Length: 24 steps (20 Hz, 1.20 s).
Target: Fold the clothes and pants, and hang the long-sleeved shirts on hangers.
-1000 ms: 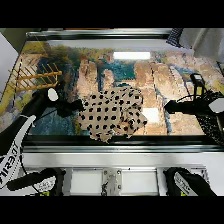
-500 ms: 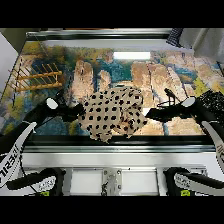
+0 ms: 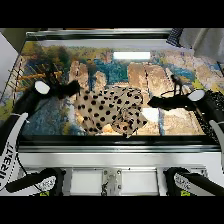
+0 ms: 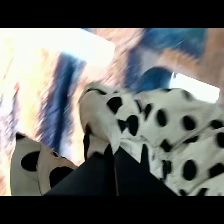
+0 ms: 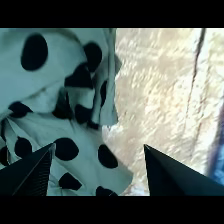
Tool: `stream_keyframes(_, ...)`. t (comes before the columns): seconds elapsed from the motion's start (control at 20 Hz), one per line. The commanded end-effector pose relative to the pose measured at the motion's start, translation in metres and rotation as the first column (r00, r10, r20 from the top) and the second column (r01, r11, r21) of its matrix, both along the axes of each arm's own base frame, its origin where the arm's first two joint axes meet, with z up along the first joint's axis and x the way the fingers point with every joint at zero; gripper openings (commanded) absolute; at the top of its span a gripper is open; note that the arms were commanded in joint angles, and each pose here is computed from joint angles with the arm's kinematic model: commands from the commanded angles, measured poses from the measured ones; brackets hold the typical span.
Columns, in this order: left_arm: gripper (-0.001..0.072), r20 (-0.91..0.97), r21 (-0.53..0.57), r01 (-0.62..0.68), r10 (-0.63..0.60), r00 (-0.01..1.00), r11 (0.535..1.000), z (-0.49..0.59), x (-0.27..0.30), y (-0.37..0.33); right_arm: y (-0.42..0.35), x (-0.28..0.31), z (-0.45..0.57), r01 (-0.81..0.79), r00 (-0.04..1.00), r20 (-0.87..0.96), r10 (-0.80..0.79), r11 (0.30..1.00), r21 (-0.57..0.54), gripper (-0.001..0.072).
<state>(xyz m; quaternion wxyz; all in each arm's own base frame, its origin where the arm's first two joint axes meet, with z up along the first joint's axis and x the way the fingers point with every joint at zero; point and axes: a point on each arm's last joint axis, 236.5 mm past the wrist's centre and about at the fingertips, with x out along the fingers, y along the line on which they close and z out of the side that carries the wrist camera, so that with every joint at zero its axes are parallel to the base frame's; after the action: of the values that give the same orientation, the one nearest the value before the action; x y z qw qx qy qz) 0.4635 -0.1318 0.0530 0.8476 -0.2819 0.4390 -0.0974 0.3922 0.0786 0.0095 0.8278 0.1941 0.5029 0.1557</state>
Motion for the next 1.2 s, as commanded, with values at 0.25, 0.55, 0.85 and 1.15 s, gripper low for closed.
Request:
stream_keyframes(0.25, 0.0010, 0.387, 0.095, 0.557, -0.547, 0.743, 0.825, 0.183, -0.095, -0.221, -0.107, 0.003, 0.204, 0.307, 0.819, 0.528, -0.225, 0.949, -0.071, 0.0601)
stream_keyframes(0.55, 0.0463, 0.185, 0.198, 0.846, -0.867, 0.463, 0.495, 0.061, -0.236, -0.363, -0.122, -0.018, 0.220, 0.347, 0.798, 0.561, -0.221, 0.929, -0.127, 0.0602)
stream_keyframes(0.85, 0.0617, 0.039, 0.332, 0.675, -0.725, 0.688, 0.659, 0.039, -0.145, -0.277, -0.126, -0.041, 0.181, 0.279, 0.894, 0.423, -0.149, 0.923, -0.264, 0.0584)
stream_keyframes(1.15, 0.0616, -0.239, 0.380, 0.547, -0.492, 0.837, 0.746, -0.024, -0.077, -0.152, -0.114, -0.042, 0.169, 0.236, 0.914, 0.388, -0.121, 0.935, -0.266, 0.0584)
